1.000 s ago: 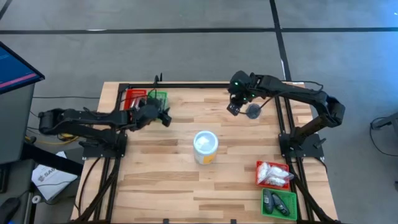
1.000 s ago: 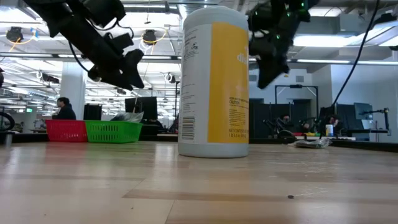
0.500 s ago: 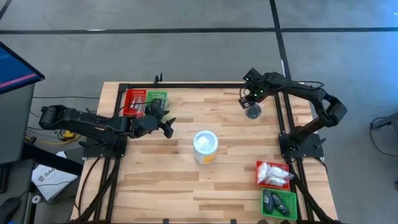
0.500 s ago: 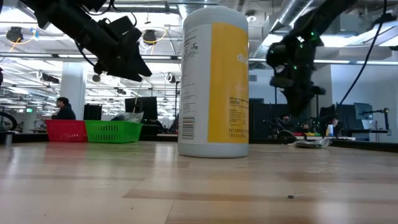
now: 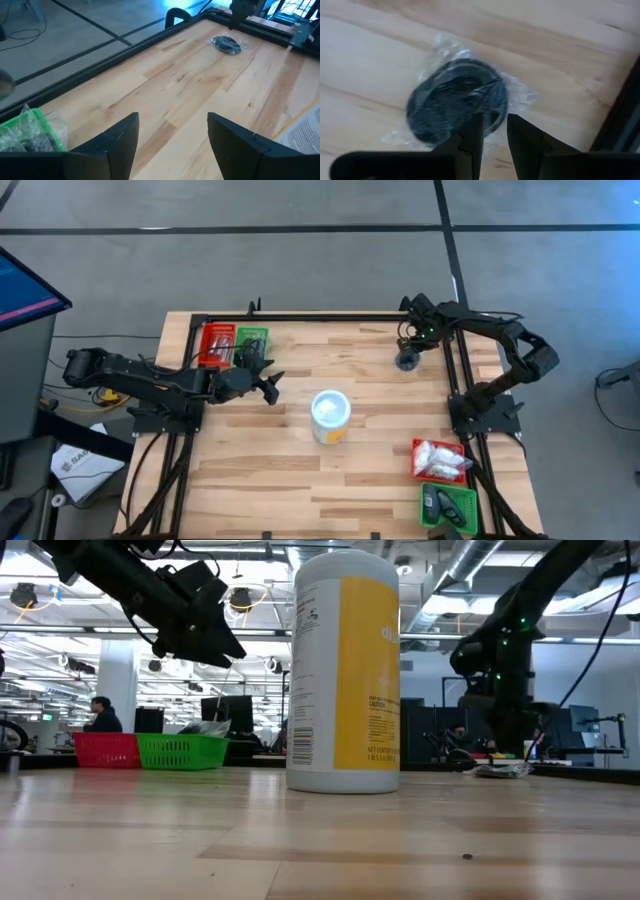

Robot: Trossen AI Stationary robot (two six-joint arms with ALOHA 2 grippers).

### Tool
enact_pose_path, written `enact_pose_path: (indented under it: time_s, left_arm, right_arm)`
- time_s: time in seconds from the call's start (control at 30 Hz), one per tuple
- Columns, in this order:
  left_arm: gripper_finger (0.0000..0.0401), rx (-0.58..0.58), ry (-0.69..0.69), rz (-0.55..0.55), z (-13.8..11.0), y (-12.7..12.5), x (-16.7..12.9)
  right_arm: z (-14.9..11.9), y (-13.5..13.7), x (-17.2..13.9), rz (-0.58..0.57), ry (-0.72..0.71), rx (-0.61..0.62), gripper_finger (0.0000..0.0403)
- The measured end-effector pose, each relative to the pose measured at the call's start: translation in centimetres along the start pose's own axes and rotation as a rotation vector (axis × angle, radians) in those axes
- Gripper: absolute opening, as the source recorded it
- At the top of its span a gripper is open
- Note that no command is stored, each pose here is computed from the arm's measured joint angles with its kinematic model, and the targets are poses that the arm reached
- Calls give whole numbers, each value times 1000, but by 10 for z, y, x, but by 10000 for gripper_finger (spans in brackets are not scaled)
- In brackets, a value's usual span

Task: Pick & Place Travel size toiletries
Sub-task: Put the black hairbrush into the top green basket

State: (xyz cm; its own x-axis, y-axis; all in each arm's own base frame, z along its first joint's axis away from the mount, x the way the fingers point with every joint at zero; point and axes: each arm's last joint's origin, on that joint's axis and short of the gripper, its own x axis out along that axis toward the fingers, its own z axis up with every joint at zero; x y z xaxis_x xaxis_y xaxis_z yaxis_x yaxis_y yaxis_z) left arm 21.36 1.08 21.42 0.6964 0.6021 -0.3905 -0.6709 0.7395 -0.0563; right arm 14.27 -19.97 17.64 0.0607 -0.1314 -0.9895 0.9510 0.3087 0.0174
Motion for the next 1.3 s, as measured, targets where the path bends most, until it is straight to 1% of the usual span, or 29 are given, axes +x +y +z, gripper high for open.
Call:
enact_pose_path:
  time_s: [0.23,0.6,0.7,0.93,1.03,1.17,1.3]
  left_arm:
    - [227,-2,-2,-1,0,0,0]
    - [227,-4,-4,-2,1,0,0]
    - [227,-5,-6,-2,1,0,0]
    - [227,-6,-6,-2,1,0,0]
    - [227,-6,-7,-3,1,0,0]
    - [227,-7,-8,-3,1,0,0]
    - [227,-10,-12,-5,1,-1,0]
  right_arm:
    - [1,-11,5,-4,-8,23,77]
    - [1,-11,6,-4,-8,23,82]
    - [1,-11,6,-5,-8,23,100]
    - [1,-11,5,-6,-14,41,169]
    - [1,-11,5,-5,-17,55,190]
    - [4,-10,8,-18,-41,122,200]
    - [3,-10,8,-21,-37,127,195]
